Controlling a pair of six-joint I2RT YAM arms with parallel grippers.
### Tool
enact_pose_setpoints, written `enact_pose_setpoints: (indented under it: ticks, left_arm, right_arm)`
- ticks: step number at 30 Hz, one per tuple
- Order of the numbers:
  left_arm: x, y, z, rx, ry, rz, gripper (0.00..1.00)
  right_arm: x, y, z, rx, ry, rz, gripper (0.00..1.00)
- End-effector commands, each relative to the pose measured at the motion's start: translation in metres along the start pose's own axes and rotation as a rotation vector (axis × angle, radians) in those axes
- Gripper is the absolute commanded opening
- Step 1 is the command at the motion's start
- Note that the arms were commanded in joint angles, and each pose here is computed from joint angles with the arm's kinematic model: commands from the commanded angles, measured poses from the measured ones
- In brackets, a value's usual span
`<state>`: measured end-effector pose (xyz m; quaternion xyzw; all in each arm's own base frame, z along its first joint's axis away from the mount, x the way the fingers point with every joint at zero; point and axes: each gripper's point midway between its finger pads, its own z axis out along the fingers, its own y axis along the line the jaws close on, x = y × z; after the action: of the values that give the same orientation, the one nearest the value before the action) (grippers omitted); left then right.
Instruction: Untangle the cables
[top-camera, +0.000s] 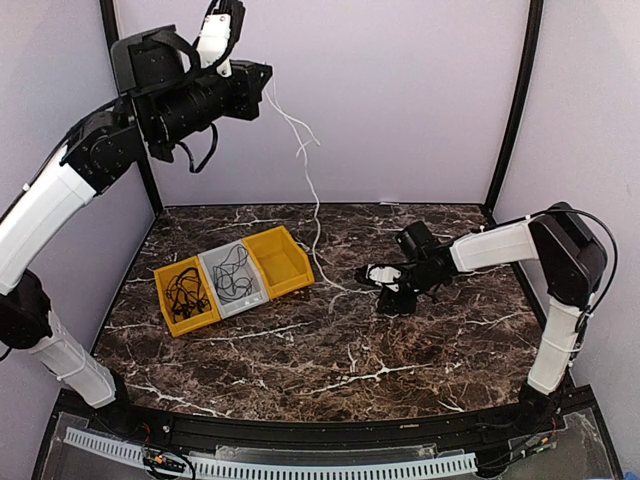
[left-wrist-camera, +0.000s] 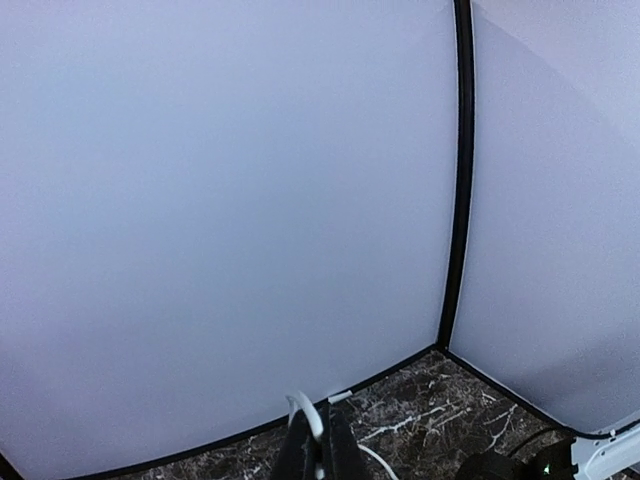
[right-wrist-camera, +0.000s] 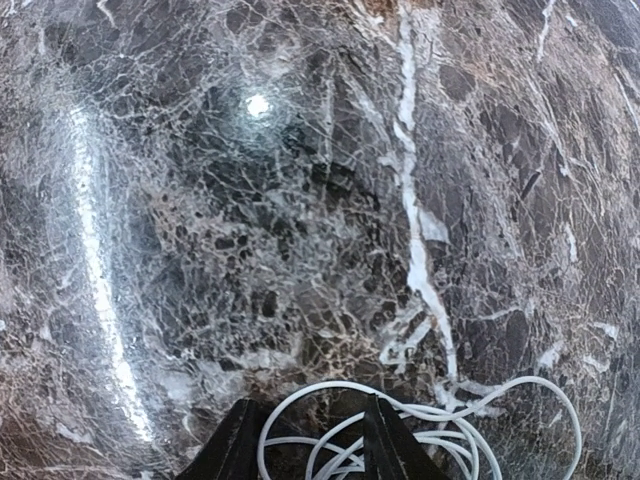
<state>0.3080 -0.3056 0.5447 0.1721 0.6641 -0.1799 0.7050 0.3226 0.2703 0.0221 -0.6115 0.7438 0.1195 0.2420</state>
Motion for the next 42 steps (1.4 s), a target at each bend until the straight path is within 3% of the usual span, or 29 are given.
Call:
enact_pose_setpoints:
  ticks: [1,4,14,25,30,35,42]
  left_arm:
    - [-0.076,0.029,-0.012,-0.096,-0.139,0.098,0.0]
    - [-0.092,0.04,-0.012,-0.136,-0.206,0.117,0.0]
    - [-0.072,0.064,0.02,-0.11,-0.173,0.107,0.0]
    - [-0.108,0.086,0.029,-0.113,-0.317,0.122,0.0]
    - [-0.074,0.084,0.054,-0.112,-0.233,0.127,0.0]
    - [-0.009,0.083,0.07,-0.11,-0.11,0.117,0.0]
    - [0.023,0.088,0.071,-0.119,-0.061,0.109,0.0]
  right_arm:
    - [0.023,-0.001,0.001,-0.007,0.065,0.044,0.38]
    - [0.018,-0.002,-0.002,-0.016,0.056,0.054,0.37]
    - [-0.019,0.007,-0.048,-0.052,-0.031,0.075,0.42]
    - [-0.036,0.036,-0.094,-0.06,-0.135,0.014,0.51]
    - [-0.025,0.036,-0.092,-0.017,-0.124,0.002,0.52]
    - [-0.017,0.034,-0.085,-0.003,-0.098,0.004,0.53]
    - [-0.01,0.035,-0.077,-0.008,-0.078,0.003,0.53]
